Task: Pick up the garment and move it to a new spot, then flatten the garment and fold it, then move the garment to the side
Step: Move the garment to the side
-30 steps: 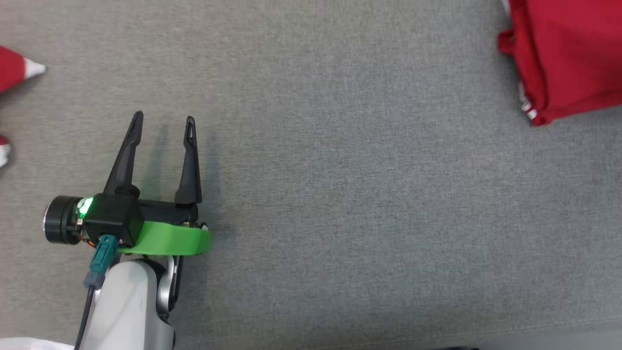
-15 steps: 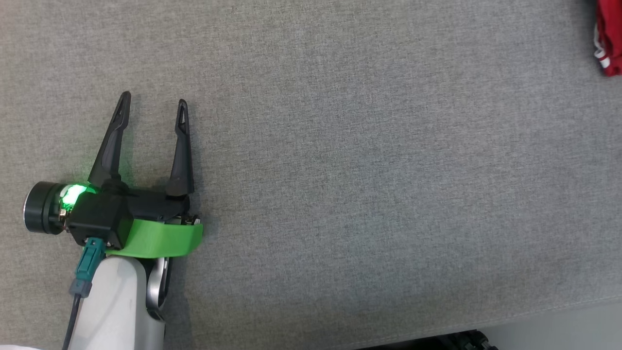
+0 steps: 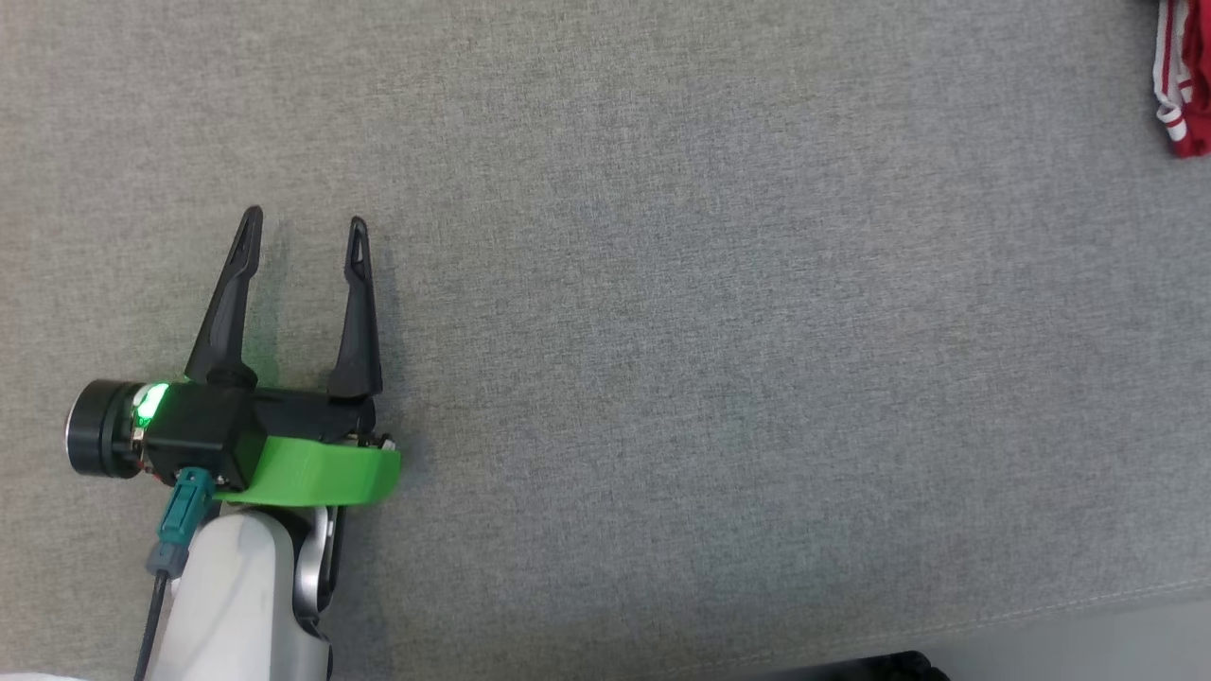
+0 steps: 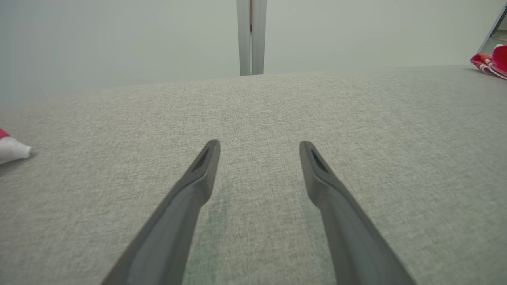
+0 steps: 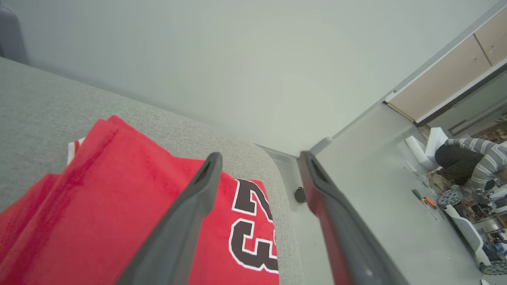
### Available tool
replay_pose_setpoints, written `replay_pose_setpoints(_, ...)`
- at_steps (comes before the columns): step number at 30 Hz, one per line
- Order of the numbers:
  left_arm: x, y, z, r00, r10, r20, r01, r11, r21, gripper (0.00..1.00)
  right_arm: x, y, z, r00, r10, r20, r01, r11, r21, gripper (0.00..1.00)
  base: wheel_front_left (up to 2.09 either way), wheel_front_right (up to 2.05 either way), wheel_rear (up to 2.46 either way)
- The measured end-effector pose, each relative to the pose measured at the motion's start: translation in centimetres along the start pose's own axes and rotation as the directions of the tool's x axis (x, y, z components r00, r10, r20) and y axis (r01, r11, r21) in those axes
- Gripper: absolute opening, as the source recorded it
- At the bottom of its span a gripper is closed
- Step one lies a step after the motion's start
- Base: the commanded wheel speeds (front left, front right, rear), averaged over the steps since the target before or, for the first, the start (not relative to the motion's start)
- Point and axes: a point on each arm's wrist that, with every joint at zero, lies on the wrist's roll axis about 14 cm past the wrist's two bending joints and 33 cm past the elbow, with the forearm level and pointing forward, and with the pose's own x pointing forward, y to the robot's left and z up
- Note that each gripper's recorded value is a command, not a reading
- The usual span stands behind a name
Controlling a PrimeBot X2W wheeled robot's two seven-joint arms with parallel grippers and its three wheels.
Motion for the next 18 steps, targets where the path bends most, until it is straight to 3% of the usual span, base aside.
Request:
replay_pose_setpoints(10, -4.1, 1.9, 2.7, 0.996, 0.094, 0.012, -0.094, 0.996, 0.0, 1.0, -4.6, 5.8, 6.9, 0.964, 0.108, 0.243, -0.135, 0.986, 0.098, 1.0, 0.0, 0.0, 0.0)
replay_pose_setpoints(18, -7.7, 2.7, 5.8, 0.988, 0.143, 0.062, -0.144, 0.99, 0.01, 1.0, -10.9, 9.6, 9.2, 0.926, 0.113, 0.362, -0.207, 0.95, 0.234, 1.0, 0.0, 0.0, 0.0)
